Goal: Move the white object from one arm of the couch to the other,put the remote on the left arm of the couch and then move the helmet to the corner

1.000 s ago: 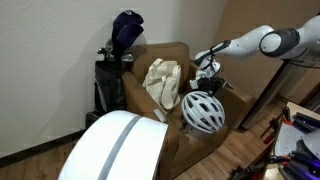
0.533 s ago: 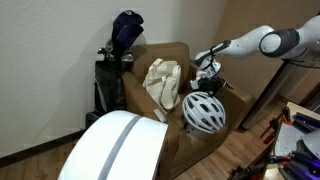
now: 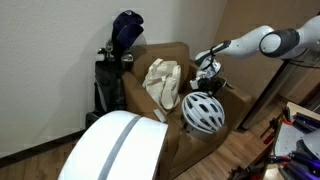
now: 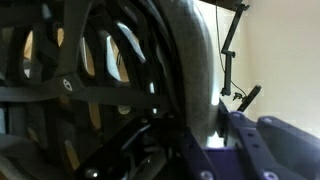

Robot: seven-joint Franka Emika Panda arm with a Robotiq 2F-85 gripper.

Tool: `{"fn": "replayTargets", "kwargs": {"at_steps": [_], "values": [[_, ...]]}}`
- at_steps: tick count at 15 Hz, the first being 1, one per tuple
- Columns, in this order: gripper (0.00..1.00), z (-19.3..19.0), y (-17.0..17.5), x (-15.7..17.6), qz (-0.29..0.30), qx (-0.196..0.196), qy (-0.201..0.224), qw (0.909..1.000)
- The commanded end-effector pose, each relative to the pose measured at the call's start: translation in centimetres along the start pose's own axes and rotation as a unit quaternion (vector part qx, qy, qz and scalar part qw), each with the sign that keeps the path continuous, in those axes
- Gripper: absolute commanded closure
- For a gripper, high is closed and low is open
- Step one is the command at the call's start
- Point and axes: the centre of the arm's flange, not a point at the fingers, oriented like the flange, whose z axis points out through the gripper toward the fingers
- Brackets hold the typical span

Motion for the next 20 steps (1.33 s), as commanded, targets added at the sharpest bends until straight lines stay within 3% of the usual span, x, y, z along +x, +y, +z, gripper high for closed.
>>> {"fn": "replayTargets", "kwargs": {"at_steps": [1,10,13,20], "values": [[0.90,0.3,-0.1,-0.3,0.024,0.005,0.029,0.9993],[0.90,0.7,0.5,-0.9,0.040,0.014,0.043,0.9982],[0.90,0.8,0.3,-1.2,0.066,0.025,0.022,0.9973],[0.90,0.6,0.2,-1.8,0.124,0.028,0.021,0.9917]]}}
